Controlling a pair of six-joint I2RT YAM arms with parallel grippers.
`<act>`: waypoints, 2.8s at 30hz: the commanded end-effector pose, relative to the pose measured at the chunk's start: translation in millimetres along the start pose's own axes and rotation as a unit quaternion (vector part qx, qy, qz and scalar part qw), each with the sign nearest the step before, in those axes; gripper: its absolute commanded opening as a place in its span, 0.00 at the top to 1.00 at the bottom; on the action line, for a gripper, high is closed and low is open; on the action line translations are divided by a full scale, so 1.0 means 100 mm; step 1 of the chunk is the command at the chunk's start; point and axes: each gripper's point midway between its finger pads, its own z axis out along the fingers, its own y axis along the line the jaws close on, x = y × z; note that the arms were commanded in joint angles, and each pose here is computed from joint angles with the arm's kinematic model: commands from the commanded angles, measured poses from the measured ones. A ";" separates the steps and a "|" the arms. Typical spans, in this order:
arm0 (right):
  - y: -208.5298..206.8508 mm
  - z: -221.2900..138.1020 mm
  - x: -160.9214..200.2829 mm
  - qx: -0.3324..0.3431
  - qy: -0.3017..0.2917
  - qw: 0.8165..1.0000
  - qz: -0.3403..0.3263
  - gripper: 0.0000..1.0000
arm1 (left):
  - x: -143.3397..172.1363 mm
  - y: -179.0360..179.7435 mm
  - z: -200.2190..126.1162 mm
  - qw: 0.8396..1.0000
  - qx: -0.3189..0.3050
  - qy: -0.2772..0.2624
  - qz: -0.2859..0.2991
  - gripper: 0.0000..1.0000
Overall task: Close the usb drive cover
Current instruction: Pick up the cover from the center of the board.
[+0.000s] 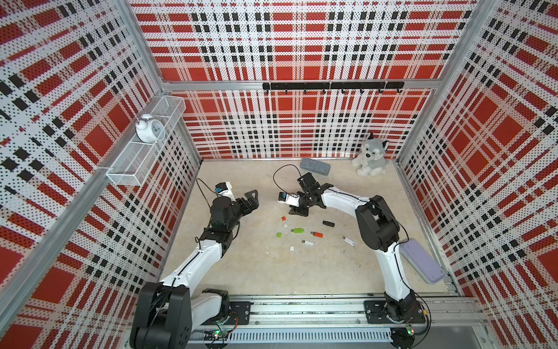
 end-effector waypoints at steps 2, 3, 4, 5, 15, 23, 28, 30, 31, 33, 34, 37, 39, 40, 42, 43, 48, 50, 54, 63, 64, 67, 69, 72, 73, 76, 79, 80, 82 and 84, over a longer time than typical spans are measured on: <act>0.12 0.14 0.03 -0.018 0.006 1.000 0.007 0.61 | -0.16 -0.07 -0.09 0.999 0.008 -0.041 0.025 0.02; 0.14 0.13 0.02 -0.022 0.005 1.000 0.004 0.61 | -0.17 -0.08 -0.09 0.999 0.008 -0.042 0.028 0.02; 0.15 0.13 0.00 -0.025 0.001 1.000 0.003 0.60 | -0.17 -0.08 -0.10 0.999 0.008 -0.043 0.029 0.02; 0.18 0.13 -0.01 -0.033 -0.003 0.999 0.001 0.59 | -0.17 -0.08 -0.10 0.999 0.008 -0.044 0.031 0.02; 0.33 0.24 -0.02 -0.074 -0.016 0.997 -0.006 0.57 | -0.15 -0.07 -0.07 0.999 0.009 -0.040 0.028 0.02; 0.39 0.32 -0.01 -0.095 -0.020 0.995 -0.006 0.56 | -0.18 -0.09 -0.12 0.998 0.012 -0.046 0.028 0.02; 0.44 0.36 0.01 -0.113 -0.016 0.993 -0.004 0.58 | -0.18 -0.11 -0.13 0.998 0.016 -0.046 0.029 0.02; 0.45 0.37 0.01 -0.116 -0.014 0.993 -0.003 0.60 | -0.19 -0.10 -0.13 0.998 0.016 -0.046 0.028 0.02; 0.44 0.38 0.01 -0.116 -0.012 0.993 -0.002 0.60 | -0.19 -0.10 -0.13 0.998 0.017 -0.046 0.028 0.02; 0.43 0.39 0.01 -0.116 -0.010 0.993 0.001 0.61 | -0.18 -0.11 -0.13 0.998 0.019 -0.044 0.028 0.01; 0.44 0.39 0.01 -0.120 -0.009 0.993 0.000 0.61 | -0.18 -0.11 -0.13 0.998 0.018 -0.044 0.028 0.02; 0.47 0.39 0.04 -0.130 -0.003 0.992 0.000 0.62 | -0.19 -0.11 -0.14 0.998 0.019 -0.045 0.028 0.02; 0.49 0.40 0.05 -0.136 0.000 0.991 -0.002 0.64 | -0.19 -0.11 -0.15 0.998 0.018 -0.046 0.028 0.02; 0.50 0.40 0.05 -0.138 0.001 0.990 -0.003 0.64 | -0.20 -0.11 -0.15 0.998 0.017 -0.047 0.028 0.02; 0.50 0.41 0.07 -0.140 0.005 0.990 -0.002 0.65 | -0.20 -0.10 -0.15 0.998 0.016 -0.046 0.028 0.02; 0.51 0.41 0.07 -0.143 0.007 0.990 -0.003 0.65 | -0.20 -0.10 -0.15 0.998 0.016 -0.047 0.028 0.02; 0.55 0.43 0.14 -0.150 0.020 0.988 -0.004 0.67 | -0.21 -0.08 -0.17 0.998 0.013 -0.048 0.027 0.02; 0.54 0.44 0.14 -0.148 0.022 0.989 -0.002 0.70 | -0.21 -0.08 -0.17 0.998 0.012 -0.048 0.028 0.02; 0.53 0.46 0.14 -0.147 0.027 0.989 -0.001 0.67 | -0.22 -0.07 -0.18 0.998 0.010 -0.050 0.027 0.02; 0.55 0.50 0.17 -0.146 0.036 0.989 -0.003 0.73 | -0.23 -0.05 -0.21 0.998 0.006 -0.052 0.029 0.02; 0.56 0.51 0.17 -0.147 0.037 0.988 -0.004 0.75 | -0.23 -0.04 -0.21 0.998 0.006 -0.051 0.029 0.02; 0.57 0.50 0.17 -0.148 0.038 0.988 -0.005 0.77 | -0.23 -0.04 -0.21 0.998 0.006 -0.051 0.030 0.02; 0.56 0.49 0.17 -0.146 0.038 0.988 -0.006 0.78 | -0.23 -0.04 -0.21 0.998 0.006 -0.050 0.031 0.02; 0.52 0.47 0.14 -0.135 0.033 0.990 -0.005 0.80 | -0.20 -0.06 -0.21 0.998 0.012 -0.043 0.031 0.02; 0.51 0.45 0.11 -0.132 0.031 0.991 -0.007 0.80 | -0.19 -0.06 -0.20 0.999 0.015 -0.040 0.031 0.02; 0.40 0.33 -0.02 -0.105 0.015 0.994 -0.007 0.81 | -0.15 -0.06 -0.17 0.999 0.017 -0.031 0.030 0.02; 0.24 0.11 -0.20 -0.062 -0.022 0.998 -0.004 0.82 | -0.10 -0.10 -0.15 0.999 0.033 -0.019 0.028 0.00; 0.19 0.03 -0.25 -0.050 -0.036 0.998 -0.002 0.82 | -0.08 -0.13 -0.13 0.999 0.042 -0.013 0.029 0.03; 0.12 -0.18 -0.35 -0.023 -0.064 0.998 -0.002 0.82 | -0.01 -0.22 -0.08 0.997 0.064 0.007 0.030 0.06; 0.08 -0.35 -0.40 0.001 -0.081 0.997 -0.004 0.82 | 0.06 -0.33 -0.02 0.995 0.086 0.029 0.034 0.07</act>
